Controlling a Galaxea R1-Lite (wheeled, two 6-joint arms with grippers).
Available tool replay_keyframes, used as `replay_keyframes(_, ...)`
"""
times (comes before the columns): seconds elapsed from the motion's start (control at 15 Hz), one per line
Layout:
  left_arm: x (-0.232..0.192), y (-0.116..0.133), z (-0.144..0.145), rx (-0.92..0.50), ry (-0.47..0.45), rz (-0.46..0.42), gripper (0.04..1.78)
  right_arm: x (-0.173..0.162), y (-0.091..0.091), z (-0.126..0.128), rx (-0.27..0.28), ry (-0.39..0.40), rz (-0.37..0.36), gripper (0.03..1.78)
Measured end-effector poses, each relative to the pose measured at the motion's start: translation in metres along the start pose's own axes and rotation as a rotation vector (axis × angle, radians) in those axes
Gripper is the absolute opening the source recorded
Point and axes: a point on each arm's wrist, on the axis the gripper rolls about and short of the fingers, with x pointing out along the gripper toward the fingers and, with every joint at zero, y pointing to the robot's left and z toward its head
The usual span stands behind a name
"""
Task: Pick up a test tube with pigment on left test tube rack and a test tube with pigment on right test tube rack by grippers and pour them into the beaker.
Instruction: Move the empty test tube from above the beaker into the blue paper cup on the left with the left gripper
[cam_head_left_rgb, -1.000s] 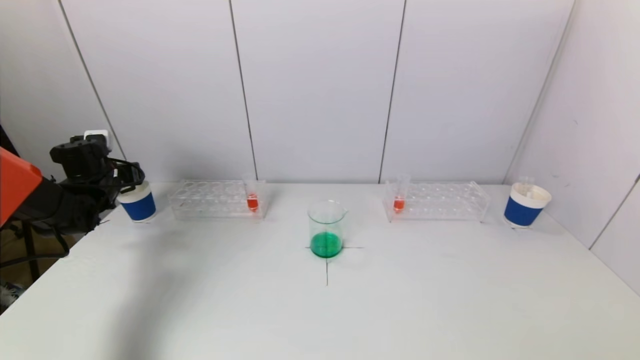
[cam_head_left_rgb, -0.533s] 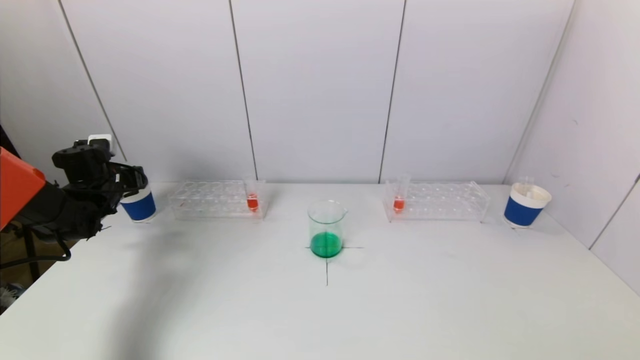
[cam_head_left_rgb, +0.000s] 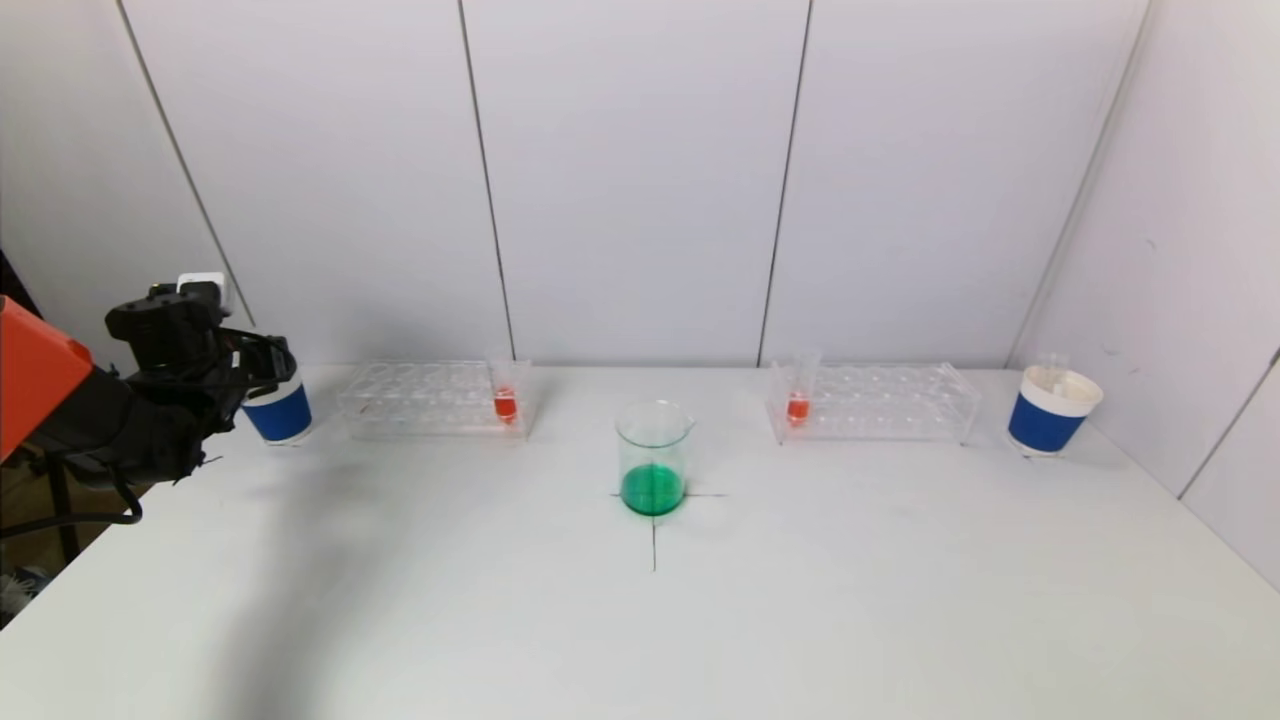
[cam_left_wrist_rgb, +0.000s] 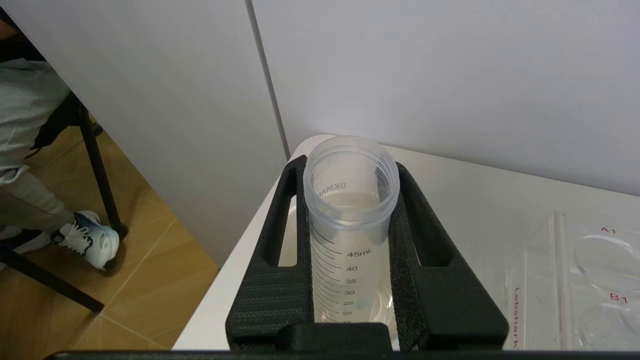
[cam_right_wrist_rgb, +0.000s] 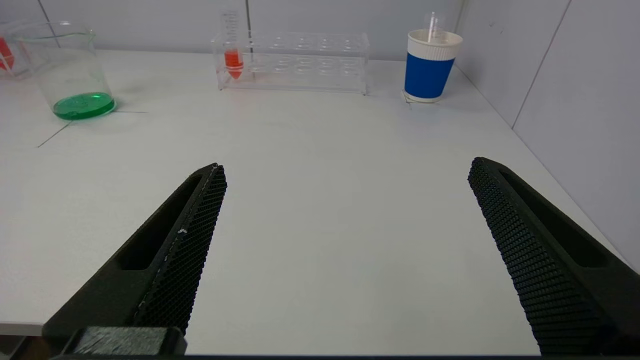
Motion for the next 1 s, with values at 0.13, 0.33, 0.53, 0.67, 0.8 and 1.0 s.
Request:
replay_keyframes(0.13,0.0,0.0,0.0001,0.0,0.0,0.0,0.44,0.0,0.0,0.0,0.0,0.0,0.0,1.76)
replay_keyframes(0.33,0.0002,0.0,0.0006,-0.002,-0.002,-0.001,0.44,0.0,0.0,0.0,0.0,0.0,0.0,1.76)
replay_keyframes(0.53,0.0002,-0.0001,0.0015,-0.002,-0.005,-0.006,0.45,0.0,0.0,0.0,0.0,0.0,0.0,1.76)
replay_keyframes(0.67,-0.0002,0.0005,0.0013,-0.002,-0.004,-0.006,0.51,0.0,0.0,0.0,0.0,0.0,0.0,1.76)
replay_keyframes(0.8,-0.0008,0.0007,0.0017,-0.002,-0.004,-0.006,0.66,0.0,0.0,0.0,0.0,0.0,0.0,1.76)
replay_keyframes(1.0,-0.0014,0.0008,0.0031,-0.002,-0.007,-0.006,1.1,0.0,0.0,0.0,0.0,0.0,0.0,1.76)
